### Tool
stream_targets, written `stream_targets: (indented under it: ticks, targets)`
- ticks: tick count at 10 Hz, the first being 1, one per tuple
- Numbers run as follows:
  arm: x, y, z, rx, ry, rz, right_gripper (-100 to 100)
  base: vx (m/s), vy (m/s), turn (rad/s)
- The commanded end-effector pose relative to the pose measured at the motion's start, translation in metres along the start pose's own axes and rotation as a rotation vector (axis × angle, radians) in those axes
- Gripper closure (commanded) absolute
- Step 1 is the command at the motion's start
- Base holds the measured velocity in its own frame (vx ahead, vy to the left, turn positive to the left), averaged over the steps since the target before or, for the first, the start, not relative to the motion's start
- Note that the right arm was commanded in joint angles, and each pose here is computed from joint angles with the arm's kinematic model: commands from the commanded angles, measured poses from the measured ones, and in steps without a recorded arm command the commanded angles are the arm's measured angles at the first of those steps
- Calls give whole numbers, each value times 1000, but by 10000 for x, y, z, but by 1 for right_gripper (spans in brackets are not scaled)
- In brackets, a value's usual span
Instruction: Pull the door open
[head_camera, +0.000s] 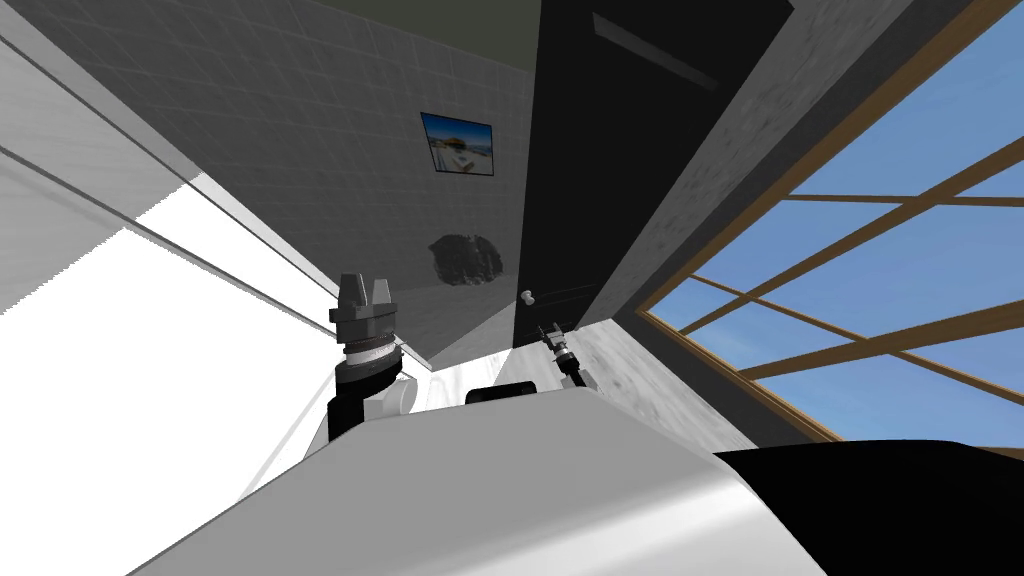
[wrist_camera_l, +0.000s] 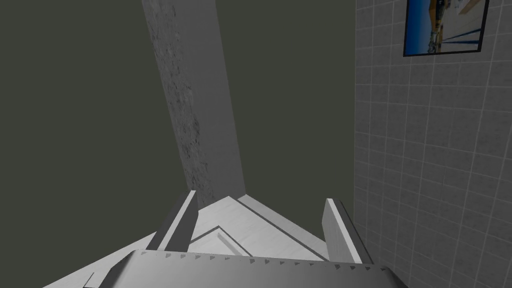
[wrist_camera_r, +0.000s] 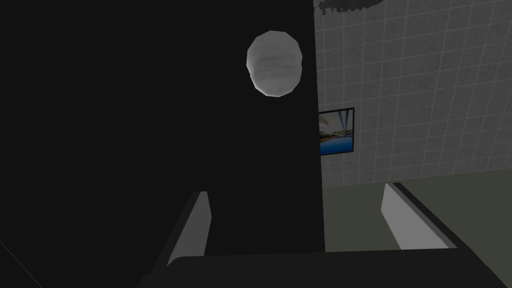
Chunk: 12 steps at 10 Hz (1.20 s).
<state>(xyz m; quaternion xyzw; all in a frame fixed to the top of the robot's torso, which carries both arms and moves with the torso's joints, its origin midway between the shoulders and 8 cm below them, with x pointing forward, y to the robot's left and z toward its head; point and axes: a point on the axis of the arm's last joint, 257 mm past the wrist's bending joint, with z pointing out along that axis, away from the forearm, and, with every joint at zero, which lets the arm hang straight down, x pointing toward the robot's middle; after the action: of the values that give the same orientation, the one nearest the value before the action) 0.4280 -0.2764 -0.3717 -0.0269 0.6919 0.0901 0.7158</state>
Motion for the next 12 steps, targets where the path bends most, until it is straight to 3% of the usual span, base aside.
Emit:
stream_targets:
  ticks: [1, 4, 5, 9, 12]
  targets:
    - [58, 5, -10, -6, 12, -27, -100, 144, 28, -18]
    - [191, 31, -44, -21, 40, -81, -100, 146, 19, -24]
    - [159, 15, -44, -18, 34, -69, -100, 84, 11, -4]
    - [141, -377, -97, 96, 30, -76, -100, 102, 101, 282]
    - [135, -632, -156, 173, 28, -76, -100, 180, -46, 259]
